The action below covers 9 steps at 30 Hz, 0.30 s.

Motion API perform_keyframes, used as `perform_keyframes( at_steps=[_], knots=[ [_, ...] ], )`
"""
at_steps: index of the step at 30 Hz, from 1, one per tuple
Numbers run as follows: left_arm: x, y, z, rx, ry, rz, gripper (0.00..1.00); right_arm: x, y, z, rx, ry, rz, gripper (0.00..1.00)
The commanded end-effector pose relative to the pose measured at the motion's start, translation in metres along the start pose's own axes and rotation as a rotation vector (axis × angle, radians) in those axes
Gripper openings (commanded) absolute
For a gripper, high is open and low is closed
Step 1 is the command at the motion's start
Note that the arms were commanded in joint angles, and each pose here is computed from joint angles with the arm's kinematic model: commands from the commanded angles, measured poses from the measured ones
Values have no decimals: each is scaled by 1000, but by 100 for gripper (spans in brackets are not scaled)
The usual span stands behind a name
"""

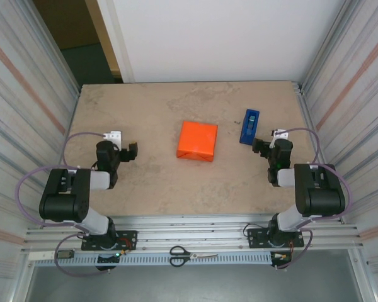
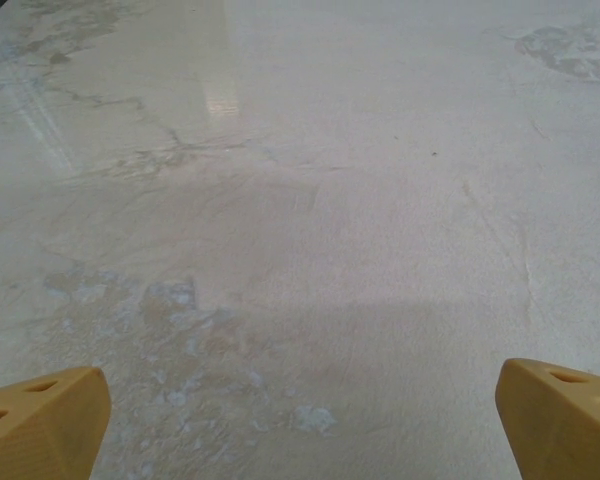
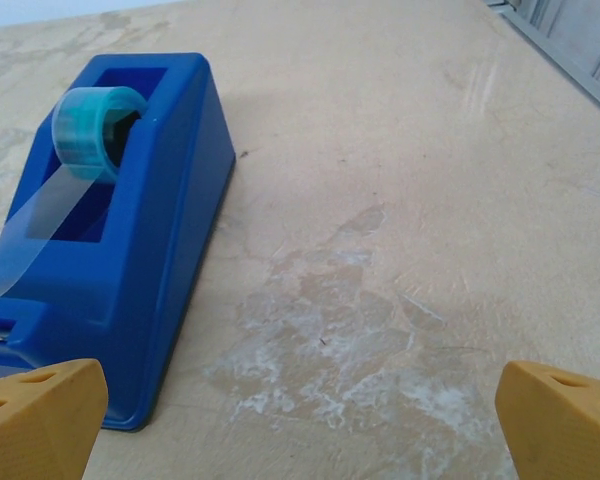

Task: Wrap the gift box in paper
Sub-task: Reset both arms

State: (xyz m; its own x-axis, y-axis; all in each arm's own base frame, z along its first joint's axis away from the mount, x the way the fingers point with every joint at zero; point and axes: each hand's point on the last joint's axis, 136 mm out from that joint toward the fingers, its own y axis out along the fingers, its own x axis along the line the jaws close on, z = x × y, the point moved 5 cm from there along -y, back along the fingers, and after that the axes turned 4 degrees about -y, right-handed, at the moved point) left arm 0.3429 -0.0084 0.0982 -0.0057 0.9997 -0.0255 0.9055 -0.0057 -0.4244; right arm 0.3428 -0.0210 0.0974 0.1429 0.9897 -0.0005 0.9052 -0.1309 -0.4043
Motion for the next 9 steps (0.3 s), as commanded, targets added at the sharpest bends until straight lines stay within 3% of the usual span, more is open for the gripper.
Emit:
perform_keyframes(
  at_steps=[1, 9],
  knots=[
    [4, 0, -14, -54, 18, -30, 99, -1, 1, -7, -21, -10, 29, 98],
    [3, 0, -14, -53, 22, -32, 99, -2, 1, -7, -16, -7, 26, 98]
  ],
)
